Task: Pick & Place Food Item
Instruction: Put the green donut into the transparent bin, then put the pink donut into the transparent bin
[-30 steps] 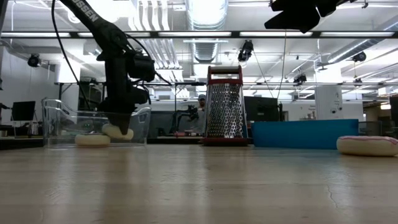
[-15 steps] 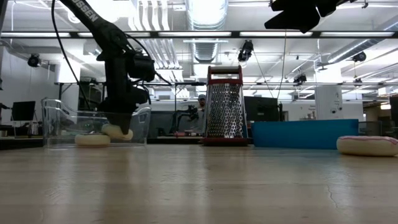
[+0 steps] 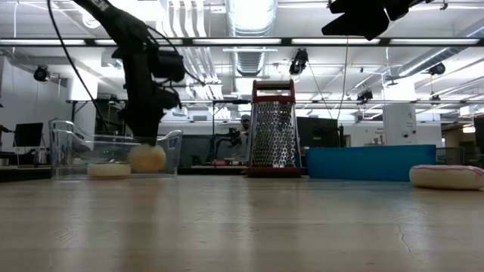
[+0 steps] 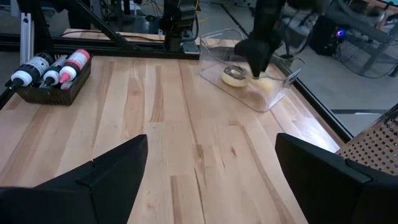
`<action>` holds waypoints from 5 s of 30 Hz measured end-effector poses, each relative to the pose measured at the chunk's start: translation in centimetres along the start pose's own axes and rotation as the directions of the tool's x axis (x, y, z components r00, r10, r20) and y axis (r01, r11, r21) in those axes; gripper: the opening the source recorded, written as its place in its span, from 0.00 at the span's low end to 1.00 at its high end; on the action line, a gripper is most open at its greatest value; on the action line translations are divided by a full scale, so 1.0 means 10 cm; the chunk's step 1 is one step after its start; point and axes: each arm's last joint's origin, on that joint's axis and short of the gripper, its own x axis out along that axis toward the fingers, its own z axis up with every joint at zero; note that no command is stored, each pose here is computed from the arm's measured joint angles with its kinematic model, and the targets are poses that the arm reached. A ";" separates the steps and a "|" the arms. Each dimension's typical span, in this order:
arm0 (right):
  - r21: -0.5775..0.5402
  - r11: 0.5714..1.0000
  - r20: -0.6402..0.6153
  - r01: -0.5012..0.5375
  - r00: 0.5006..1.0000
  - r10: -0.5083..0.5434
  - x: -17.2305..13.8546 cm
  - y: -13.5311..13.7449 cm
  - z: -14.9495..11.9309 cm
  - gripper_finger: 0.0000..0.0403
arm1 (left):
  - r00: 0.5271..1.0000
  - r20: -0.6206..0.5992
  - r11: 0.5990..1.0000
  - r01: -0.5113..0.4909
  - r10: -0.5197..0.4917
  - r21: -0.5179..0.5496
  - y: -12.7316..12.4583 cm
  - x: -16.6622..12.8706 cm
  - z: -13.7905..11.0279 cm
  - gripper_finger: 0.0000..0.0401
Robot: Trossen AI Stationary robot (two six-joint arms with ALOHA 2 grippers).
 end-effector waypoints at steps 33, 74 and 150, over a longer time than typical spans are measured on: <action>-0.001 1.000 0.000 -0.001 1.000 0.001 0.00 0.00 0.00 0.85 | 0.827 0.526 0.974 0.105 -0.197 0.200 -0.60 -0.95 -0.16 0.53; -0.049 0.999 0.006 -0.001 1.000 0.001 0.00 0.00 0.01 0.85 | 0.516 0.398 0.603 0.323 -0.759 0.730 -0.85 -1.07 -0.01 0.52; 0.280 0.028 -0.957 0.960 0.281 -0.073 -0.17 -0.15 -0.20 0.81 | 0.517 0.399 0.604 0.324 -0.757 0.728 -0.85 -1.07 -0.01 0.52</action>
